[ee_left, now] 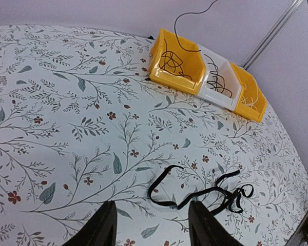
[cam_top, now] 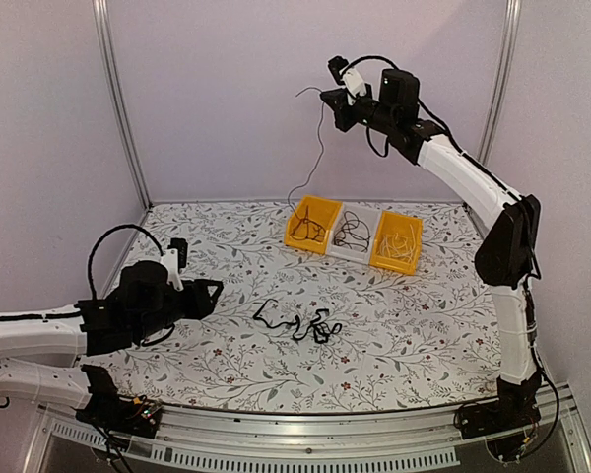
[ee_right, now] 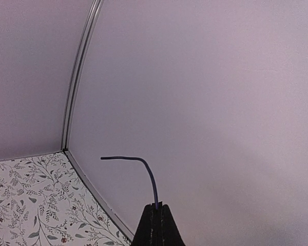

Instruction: Untangle the cables

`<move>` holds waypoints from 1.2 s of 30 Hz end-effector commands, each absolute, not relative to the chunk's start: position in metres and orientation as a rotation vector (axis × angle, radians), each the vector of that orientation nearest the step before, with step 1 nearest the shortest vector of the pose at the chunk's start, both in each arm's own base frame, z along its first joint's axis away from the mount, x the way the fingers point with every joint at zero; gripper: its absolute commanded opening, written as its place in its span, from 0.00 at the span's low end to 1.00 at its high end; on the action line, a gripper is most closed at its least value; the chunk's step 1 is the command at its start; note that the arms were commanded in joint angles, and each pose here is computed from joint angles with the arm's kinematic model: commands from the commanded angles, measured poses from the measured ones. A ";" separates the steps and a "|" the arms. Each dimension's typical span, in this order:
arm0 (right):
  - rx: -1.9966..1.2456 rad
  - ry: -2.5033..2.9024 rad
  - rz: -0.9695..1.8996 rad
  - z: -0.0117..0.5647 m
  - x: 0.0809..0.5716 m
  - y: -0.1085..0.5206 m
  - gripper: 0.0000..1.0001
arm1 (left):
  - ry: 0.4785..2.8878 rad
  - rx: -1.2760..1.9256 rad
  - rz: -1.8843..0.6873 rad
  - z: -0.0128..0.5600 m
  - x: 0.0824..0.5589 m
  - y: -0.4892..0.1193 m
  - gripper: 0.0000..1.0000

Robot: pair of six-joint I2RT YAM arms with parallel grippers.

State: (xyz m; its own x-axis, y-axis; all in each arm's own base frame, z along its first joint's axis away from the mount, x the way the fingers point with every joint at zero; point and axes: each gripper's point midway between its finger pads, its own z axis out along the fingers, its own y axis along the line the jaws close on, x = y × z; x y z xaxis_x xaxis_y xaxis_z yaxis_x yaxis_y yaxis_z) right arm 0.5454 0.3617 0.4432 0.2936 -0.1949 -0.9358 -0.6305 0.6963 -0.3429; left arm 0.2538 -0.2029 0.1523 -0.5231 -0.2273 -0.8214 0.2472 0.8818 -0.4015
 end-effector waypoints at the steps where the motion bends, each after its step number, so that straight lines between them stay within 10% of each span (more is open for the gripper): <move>1: -0.780 1.342 0.255 0.403 0.572 0.357 0.00 | 2.000 -0.001 -0.624 0.169 0.257 -0.205 0.50; 23: -1.111 1.786 0.403 0.155 0.564 0.375 0.00 | 2.017 -0.046 -0.625 0.168 0.251 -0.196 0.50; 36: -1.202 1.853 0.327 0.105 0.557 0.379 0.00 | 2.019 -0.068 -0.647 0.172 0.247 -0.198 0.50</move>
